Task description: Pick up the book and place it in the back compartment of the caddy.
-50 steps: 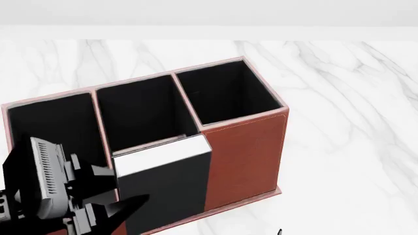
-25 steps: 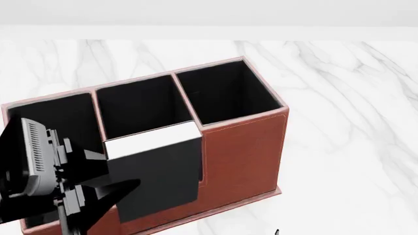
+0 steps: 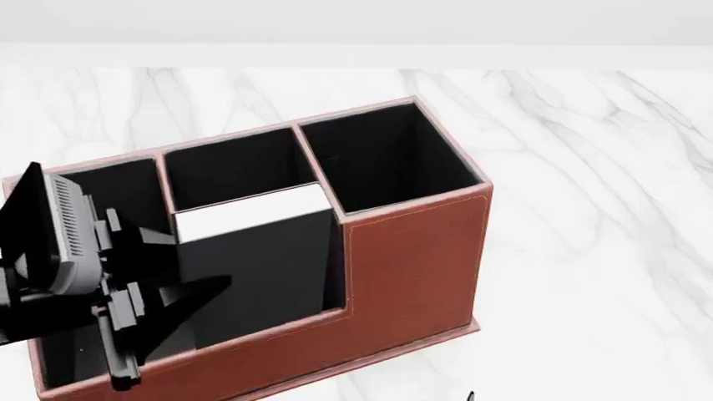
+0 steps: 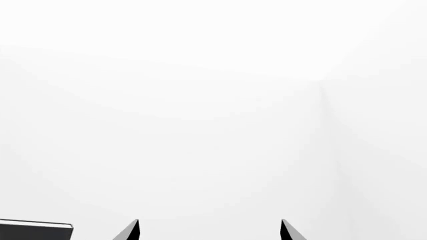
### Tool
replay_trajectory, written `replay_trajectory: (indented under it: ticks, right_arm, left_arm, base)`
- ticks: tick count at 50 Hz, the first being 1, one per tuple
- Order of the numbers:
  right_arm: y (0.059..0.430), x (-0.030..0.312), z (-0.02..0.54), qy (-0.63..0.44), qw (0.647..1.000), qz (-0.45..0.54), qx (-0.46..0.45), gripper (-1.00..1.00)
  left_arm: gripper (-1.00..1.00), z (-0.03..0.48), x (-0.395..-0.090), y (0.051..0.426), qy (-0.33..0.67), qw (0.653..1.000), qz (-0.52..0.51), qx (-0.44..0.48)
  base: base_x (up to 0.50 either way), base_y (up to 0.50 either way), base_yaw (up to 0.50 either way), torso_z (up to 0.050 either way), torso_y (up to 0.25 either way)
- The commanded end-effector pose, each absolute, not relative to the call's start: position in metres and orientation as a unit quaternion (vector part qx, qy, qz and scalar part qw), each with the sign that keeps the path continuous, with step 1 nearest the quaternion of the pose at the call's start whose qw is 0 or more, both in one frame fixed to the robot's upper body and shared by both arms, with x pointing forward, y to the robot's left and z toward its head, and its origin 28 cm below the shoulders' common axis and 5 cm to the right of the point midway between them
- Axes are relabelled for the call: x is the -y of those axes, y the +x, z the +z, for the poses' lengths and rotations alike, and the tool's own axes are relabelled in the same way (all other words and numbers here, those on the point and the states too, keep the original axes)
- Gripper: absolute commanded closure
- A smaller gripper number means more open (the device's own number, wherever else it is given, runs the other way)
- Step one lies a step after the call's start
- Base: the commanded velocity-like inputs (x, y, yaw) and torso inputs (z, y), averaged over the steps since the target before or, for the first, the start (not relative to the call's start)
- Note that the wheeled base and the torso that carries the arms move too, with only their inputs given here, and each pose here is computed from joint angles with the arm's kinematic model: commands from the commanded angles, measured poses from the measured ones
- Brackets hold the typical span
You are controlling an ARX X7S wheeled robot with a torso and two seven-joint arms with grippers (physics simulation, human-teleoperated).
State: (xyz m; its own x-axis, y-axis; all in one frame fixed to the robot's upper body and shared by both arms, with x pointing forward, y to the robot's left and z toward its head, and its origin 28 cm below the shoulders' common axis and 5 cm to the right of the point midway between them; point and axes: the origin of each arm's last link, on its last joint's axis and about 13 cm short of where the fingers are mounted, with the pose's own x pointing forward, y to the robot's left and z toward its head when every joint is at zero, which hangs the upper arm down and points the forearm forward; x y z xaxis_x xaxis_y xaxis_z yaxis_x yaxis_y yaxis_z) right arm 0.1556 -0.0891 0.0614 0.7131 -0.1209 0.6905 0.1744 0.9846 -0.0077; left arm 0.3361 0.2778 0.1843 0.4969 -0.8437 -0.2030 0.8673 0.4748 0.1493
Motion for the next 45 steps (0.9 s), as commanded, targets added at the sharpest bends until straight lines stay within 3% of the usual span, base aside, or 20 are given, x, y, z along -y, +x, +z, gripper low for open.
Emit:
replay_trajectory:
  ticks: [1,45]
  right_arm:
    - [0.156,0.089,0.061,-0.036,0.925,-0.079,0.369,-1.00]
    - [0.156,0.089,0.061,-0.036,0.925,-0.079,0.370,-1.00]
  left_arm:
    - [1.00,0.190,-0.279,0.351,0.104,0.863,-0.493,-0.034]
    - [1.00,0.164,-0.278,0.384,0.123,0.872,-0.472,-0.029]
  base:
    - [0.00,0.00,0.00,0.000,0.000]
    - [0.00,0.00,0.00,0.000,0.001]
